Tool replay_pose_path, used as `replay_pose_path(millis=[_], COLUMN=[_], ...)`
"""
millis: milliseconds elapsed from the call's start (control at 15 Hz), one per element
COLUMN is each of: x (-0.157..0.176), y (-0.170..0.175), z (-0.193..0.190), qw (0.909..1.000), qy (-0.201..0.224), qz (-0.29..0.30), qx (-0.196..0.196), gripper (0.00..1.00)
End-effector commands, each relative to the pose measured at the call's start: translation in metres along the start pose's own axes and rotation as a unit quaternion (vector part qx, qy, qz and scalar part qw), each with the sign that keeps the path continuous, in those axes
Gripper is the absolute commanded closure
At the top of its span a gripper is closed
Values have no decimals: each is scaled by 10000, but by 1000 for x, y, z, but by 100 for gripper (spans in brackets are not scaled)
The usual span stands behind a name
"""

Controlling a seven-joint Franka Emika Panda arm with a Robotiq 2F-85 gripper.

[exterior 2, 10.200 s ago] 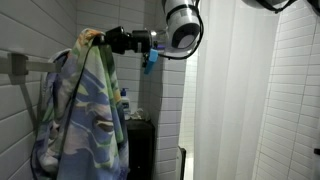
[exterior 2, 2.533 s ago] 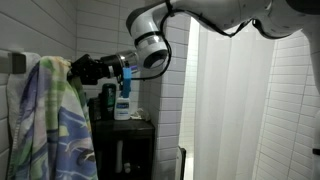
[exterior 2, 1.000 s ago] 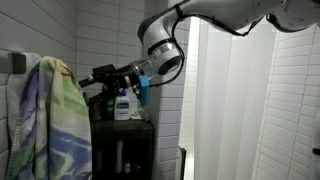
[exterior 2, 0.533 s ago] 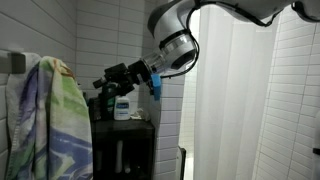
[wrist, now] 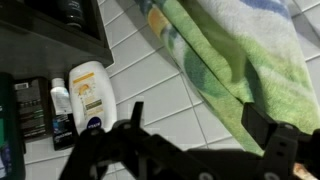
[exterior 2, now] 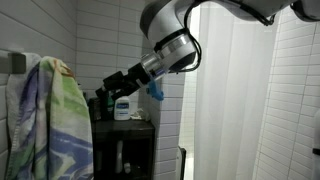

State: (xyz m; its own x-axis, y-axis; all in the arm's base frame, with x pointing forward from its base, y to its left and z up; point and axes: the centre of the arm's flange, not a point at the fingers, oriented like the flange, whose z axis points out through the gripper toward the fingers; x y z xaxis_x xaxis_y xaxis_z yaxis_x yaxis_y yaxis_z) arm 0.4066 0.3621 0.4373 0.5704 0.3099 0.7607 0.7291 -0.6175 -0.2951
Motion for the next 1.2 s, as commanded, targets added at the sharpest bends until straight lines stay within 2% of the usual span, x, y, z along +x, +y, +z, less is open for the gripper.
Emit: replay_pose_path(millis=[0, 267, 667, 1133], x=[1, 6, 29, 43], y=[-5, -12, -15, -3], z=[17, 34, 60, 103], qw=[9985, 9959, 9896, 9843], qy=[118, 257, 610, 809], qz=[-97, -23, -214, -466], qx=[-525, -863, -1288, -1499], gripper=[0, 0, 0, 0])
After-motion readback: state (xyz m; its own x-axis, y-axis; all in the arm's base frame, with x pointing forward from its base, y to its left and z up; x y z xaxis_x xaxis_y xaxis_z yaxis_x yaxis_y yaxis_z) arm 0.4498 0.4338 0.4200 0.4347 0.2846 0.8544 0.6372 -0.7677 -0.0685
